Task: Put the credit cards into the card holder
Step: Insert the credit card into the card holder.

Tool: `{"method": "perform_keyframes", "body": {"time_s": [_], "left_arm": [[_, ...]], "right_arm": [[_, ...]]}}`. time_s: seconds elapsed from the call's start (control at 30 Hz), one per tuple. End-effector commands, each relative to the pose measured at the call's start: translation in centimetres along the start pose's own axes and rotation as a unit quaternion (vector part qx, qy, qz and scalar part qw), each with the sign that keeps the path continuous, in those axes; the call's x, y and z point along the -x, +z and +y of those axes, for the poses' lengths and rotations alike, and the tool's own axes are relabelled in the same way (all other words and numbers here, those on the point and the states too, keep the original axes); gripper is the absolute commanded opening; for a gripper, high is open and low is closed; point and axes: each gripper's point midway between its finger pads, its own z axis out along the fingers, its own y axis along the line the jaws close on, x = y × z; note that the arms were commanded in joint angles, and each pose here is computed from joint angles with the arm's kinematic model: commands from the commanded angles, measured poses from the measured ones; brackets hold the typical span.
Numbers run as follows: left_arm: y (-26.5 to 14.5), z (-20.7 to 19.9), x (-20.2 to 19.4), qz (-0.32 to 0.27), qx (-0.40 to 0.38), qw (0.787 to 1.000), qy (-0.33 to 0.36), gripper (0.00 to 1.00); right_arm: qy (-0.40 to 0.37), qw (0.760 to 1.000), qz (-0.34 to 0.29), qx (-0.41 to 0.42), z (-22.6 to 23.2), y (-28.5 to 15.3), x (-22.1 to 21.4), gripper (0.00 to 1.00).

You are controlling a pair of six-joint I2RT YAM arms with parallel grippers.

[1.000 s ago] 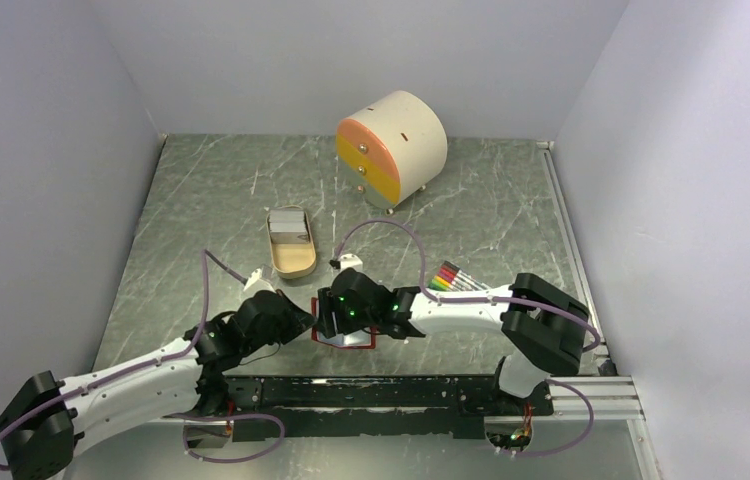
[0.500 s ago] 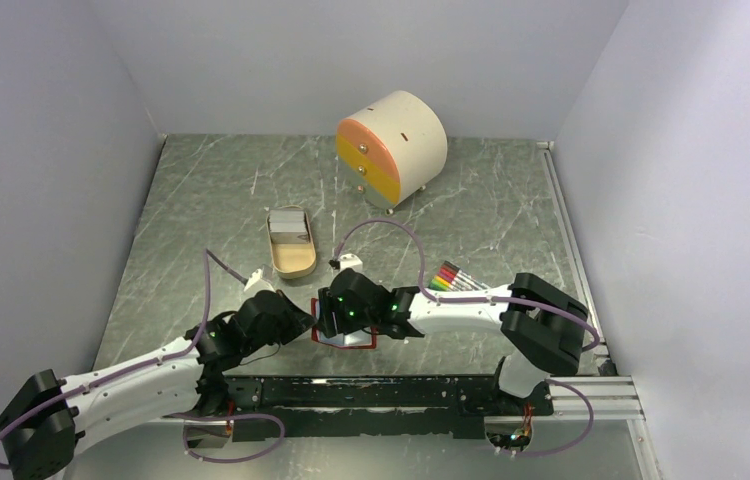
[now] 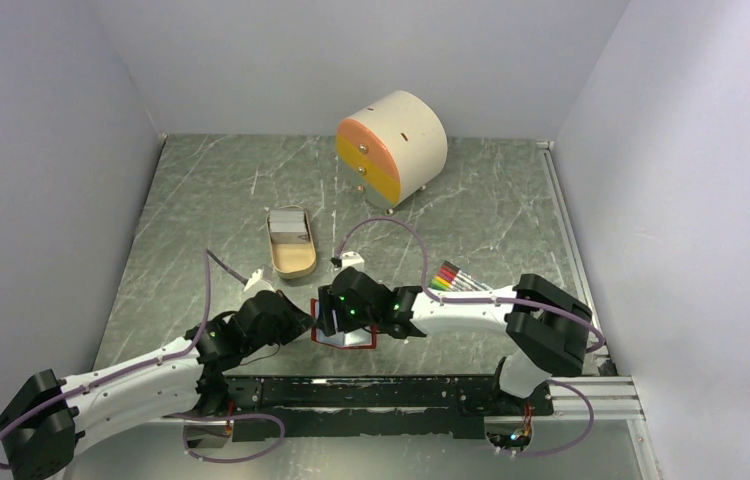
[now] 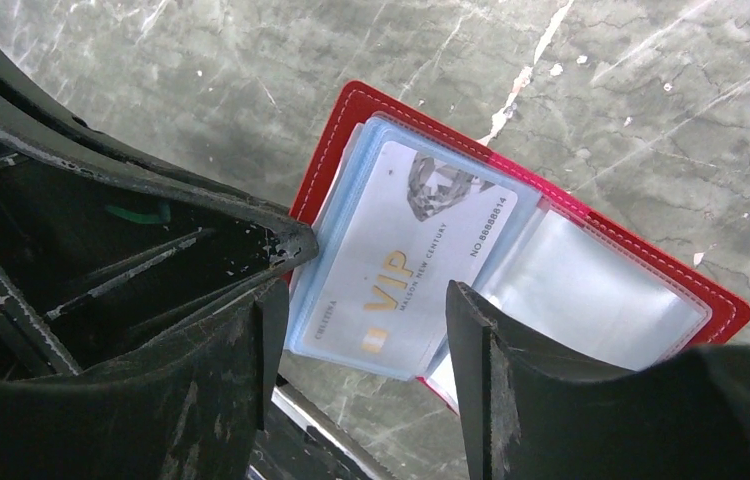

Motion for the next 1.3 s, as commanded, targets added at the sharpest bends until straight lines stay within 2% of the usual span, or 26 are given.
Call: {"method": "perform_keyframes", "body": {"time_s": [0.0,0.23,0.5,1.27], "left_arm": [[-0.3,-1.7,0.3,-0.001,-0.022,1.000,0.003,0.09],[-0.4,-2.0,0.5,-0.004,-0.024,1.000,0.004,0.09],[-0.4,-2.0,0.4,-0.002,-0.023,1.000,0.003,0.09],[-0.5,-1.8,0.5,-0.004,-0.024,1.000,-0.001,0.09]], "right_arm": [[0.002,1.000,0.000,-0.010,-0.2,0.4,0.0,0.63],[-0.001,1.000,0.005,-0.015,-0.3,0.9,-0.3,0.62],[-0.005,1.000,0.006,-0.030,-1.0,1.0,-0.5,0.57],[-0.011,0.996,-0.003,-0.083,-3.5,-0.6,-0.4,0.56]]}}
